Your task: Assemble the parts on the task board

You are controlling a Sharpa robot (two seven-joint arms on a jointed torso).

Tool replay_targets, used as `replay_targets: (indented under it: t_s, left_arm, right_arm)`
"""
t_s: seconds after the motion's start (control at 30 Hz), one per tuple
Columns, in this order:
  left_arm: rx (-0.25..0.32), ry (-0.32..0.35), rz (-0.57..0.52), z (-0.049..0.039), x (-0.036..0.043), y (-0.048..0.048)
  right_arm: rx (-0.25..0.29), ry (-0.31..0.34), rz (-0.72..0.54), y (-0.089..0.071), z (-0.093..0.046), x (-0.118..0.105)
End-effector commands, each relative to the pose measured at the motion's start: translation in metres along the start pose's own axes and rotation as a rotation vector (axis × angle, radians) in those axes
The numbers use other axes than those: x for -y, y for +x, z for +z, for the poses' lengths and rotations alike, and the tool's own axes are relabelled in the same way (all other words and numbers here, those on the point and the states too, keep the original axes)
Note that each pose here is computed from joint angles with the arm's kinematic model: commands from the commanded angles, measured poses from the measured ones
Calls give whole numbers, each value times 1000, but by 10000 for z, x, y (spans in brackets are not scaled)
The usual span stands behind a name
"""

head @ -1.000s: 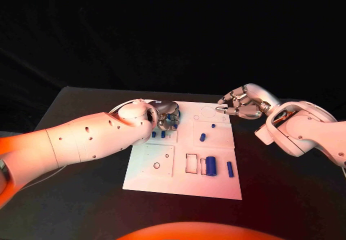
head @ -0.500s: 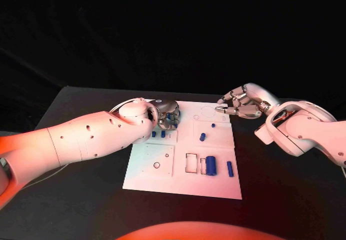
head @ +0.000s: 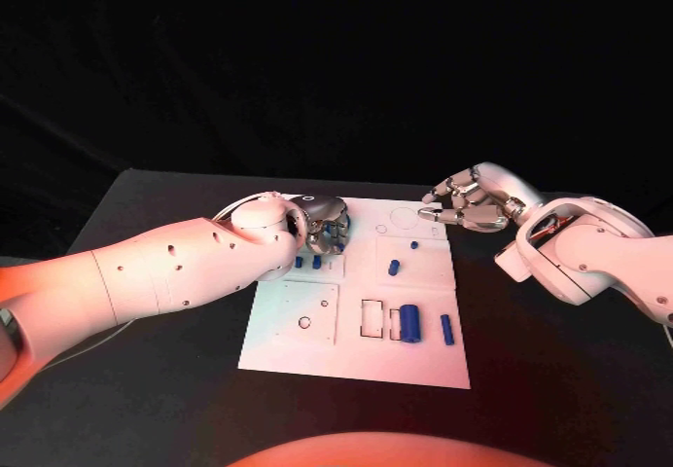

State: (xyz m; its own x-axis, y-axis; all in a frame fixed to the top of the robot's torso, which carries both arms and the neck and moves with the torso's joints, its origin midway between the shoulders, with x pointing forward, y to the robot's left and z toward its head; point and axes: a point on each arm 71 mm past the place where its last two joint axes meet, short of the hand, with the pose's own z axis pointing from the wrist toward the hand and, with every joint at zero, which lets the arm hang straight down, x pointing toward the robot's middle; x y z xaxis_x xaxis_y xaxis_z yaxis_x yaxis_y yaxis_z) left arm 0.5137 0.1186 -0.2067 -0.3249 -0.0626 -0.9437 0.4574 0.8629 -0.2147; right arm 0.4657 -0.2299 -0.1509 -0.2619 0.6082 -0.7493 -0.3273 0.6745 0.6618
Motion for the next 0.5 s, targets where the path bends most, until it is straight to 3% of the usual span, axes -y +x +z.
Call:
replay_targets:
  t_s: [0.03, 0.5]
  left_arm:
    - [1, 10, -15, -1, 11, 15]
    - [77, 1, -61, -73, -24, -80]
  right_arm:
    - [-12, -12, -8, 13, -1, -11]
    - [-1, -10, -11, -3, 3, 5]
